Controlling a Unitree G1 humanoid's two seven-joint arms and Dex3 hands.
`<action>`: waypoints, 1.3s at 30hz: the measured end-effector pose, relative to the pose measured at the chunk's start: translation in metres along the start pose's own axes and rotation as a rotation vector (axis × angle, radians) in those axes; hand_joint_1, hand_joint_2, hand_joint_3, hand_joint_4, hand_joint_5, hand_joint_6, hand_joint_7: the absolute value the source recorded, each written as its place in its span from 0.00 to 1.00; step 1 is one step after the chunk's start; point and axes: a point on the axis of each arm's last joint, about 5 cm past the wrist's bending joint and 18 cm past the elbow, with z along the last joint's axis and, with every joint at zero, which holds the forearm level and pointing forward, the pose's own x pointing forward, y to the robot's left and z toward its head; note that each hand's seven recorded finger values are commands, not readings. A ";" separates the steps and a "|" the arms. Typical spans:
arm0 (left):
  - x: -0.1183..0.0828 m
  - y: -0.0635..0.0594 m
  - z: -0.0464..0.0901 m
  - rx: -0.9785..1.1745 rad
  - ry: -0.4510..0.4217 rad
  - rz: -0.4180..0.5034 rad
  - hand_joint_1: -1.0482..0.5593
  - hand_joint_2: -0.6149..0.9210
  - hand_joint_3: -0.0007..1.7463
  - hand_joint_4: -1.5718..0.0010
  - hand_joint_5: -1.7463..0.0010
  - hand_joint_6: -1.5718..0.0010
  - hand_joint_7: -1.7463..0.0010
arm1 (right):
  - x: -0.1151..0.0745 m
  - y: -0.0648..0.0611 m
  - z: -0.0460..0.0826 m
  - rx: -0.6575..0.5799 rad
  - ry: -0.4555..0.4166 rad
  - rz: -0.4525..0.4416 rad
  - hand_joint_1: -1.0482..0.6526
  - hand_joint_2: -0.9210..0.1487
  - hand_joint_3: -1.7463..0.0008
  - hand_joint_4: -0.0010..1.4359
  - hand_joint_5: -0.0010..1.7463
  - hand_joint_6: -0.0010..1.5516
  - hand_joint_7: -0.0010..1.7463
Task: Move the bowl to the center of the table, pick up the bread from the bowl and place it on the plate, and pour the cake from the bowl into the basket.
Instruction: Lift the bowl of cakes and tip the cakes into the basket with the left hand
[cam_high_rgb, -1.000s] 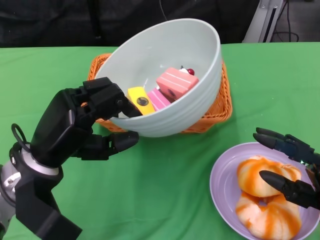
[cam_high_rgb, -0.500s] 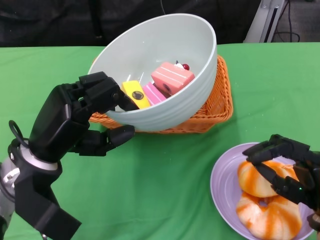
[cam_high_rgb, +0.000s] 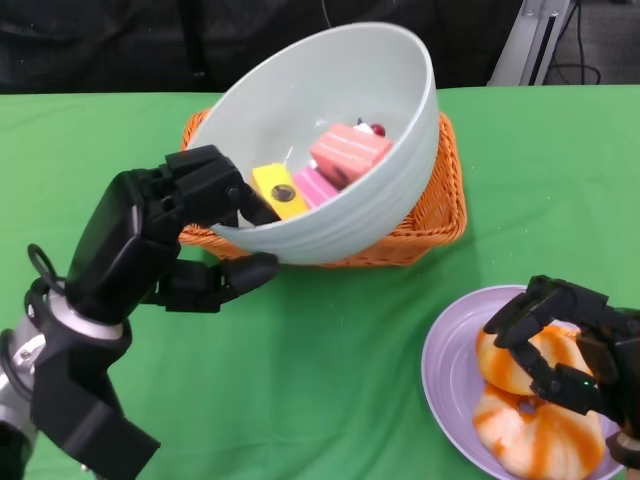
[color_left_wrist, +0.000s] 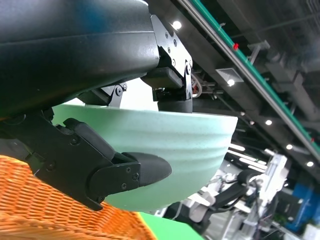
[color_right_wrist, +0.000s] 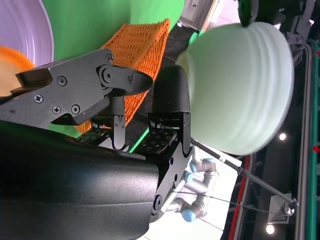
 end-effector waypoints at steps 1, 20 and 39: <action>0.001 -0.001 0.000 -0.023 0.006 0.010 0.48 1.00 0.26 0.59 0.00 0.55 0.21 | 0.000 0.000 0.000 -0.007 0.002 0.010 0.59 0.23 0.60 0.58 0.70 0.46 0.73; 0.022 -0.003 -0.002 -0.317 0.115 -0.014 0.56 1.00 0.29 0.59 0.02 0.59 0.15 | -0.002 0.001 -0.003 -0.044 0.035 0.043 0.60 0.26 0.57 0.61 0.65 0.49 0.69; 0.037 -0.005 -0.015 -0.371 0.166 0.000 0.56 1.00 0.25 0.60 0.00 0.59 0.14 | 0.000 0.004 -0.005 -0.055 0.031 0.051 0.62 0.40 0.41 0.63 0.65 0.50 0.70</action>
